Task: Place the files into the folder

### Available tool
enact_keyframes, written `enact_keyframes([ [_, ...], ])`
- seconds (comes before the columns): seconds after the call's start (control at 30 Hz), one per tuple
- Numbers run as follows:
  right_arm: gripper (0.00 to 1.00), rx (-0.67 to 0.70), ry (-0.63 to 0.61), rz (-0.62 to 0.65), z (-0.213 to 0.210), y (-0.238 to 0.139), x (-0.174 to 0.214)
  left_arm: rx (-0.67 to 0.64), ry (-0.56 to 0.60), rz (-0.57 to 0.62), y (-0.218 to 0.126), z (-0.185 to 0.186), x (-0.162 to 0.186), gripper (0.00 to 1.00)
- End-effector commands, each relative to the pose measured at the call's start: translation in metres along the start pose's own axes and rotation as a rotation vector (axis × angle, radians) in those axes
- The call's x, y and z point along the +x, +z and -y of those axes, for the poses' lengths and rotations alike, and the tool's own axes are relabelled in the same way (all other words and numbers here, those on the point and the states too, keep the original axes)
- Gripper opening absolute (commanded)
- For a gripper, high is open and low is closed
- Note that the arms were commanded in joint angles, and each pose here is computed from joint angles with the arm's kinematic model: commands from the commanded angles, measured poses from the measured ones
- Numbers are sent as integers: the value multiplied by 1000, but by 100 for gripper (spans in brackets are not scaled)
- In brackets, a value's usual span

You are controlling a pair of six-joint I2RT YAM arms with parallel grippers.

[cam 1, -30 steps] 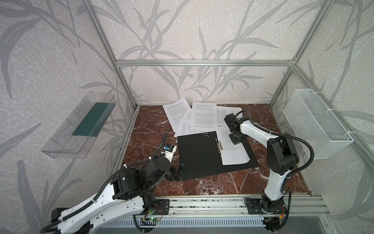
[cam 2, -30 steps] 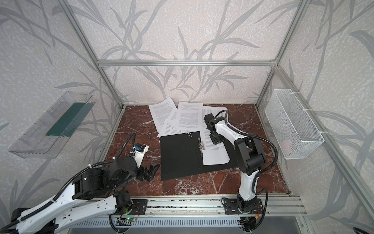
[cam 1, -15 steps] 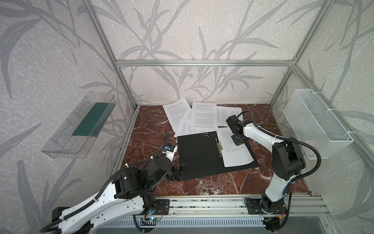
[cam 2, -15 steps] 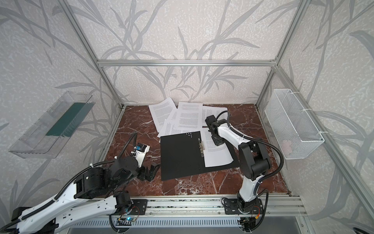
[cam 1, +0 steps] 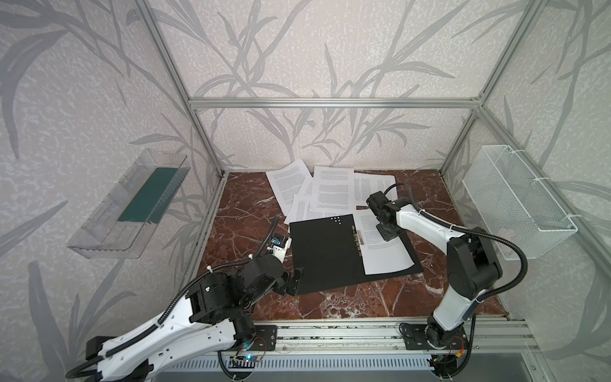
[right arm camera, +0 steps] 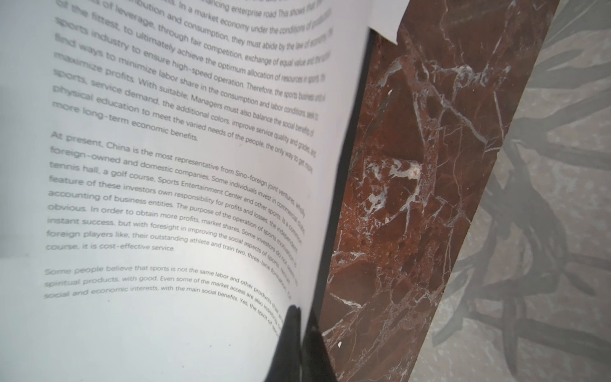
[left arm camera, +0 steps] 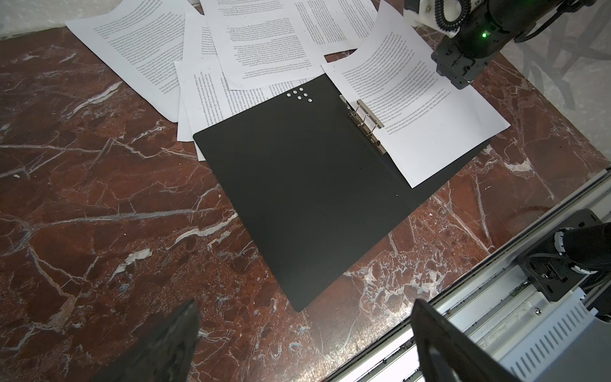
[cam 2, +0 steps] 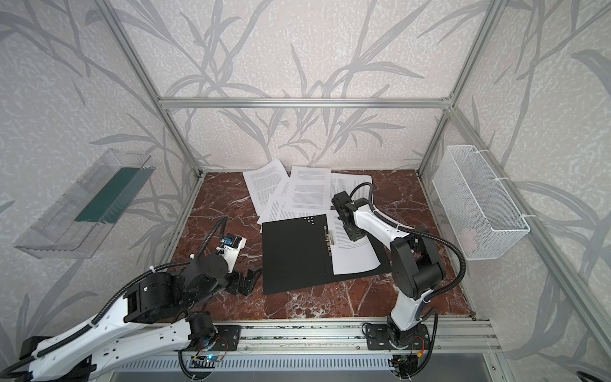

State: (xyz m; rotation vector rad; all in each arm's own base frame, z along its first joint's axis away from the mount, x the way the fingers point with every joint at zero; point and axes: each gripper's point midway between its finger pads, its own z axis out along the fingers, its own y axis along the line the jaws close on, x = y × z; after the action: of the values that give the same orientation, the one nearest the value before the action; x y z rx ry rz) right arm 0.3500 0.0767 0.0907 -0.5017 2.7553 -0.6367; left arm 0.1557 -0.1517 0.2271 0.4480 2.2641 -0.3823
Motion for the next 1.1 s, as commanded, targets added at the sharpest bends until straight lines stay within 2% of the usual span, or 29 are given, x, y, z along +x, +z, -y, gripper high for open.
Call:
enact_keyframes([
  [0.0,0,22,-5,24,5,-10,1,-30,7,-8,-1,-6,2,99],
  [0.5,0,1,-24,65,-1,-21,3,-35,8,-11,-1,-7,2,99],
  [1.07,0,-71,-16,69,-17,-16,6,-38,8,-11,-1,-7,2,99],
])
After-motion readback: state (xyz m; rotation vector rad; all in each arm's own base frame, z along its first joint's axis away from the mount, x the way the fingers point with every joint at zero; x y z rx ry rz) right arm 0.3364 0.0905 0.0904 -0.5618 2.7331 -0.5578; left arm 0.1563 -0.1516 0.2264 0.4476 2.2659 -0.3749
